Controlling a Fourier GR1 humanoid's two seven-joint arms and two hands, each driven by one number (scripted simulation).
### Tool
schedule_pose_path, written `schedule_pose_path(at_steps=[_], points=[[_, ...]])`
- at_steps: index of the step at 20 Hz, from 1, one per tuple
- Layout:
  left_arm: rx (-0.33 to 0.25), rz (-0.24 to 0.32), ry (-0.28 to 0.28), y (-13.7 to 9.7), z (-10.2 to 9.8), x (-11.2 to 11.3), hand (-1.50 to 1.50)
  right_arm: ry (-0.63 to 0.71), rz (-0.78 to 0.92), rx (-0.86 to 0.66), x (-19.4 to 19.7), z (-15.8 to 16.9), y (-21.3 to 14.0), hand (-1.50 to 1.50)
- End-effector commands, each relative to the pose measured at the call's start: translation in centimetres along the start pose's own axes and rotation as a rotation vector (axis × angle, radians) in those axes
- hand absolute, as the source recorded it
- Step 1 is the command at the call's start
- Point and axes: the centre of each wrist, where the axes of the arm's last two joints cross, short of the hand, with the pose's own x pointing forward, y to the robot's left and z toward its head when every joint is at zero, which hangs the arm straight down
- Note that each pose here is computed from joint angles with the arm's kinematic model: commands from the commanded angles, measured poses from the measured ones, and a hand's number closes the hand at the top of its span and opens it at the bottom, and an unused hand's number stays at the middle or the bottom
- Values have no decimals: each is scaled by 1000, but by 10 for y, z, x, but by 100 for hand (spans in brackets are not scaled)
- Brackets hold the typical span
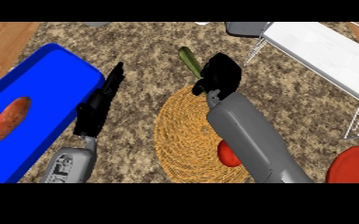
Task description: Pick the squash from the placemat and place it in the tiered shelf
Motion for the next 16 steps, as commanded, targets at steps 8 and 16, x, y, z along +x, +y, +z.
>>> schedule_pose_path(at_steps=[8, 16], points=[[-14, -4, 7, -7, -6, 0, 0, 45, -389, -365, 72, 15, -64, 150], [17, -10, 25, 2, 5, -12, 0, 91, -302, -594, 110, 13, -115, 150]])
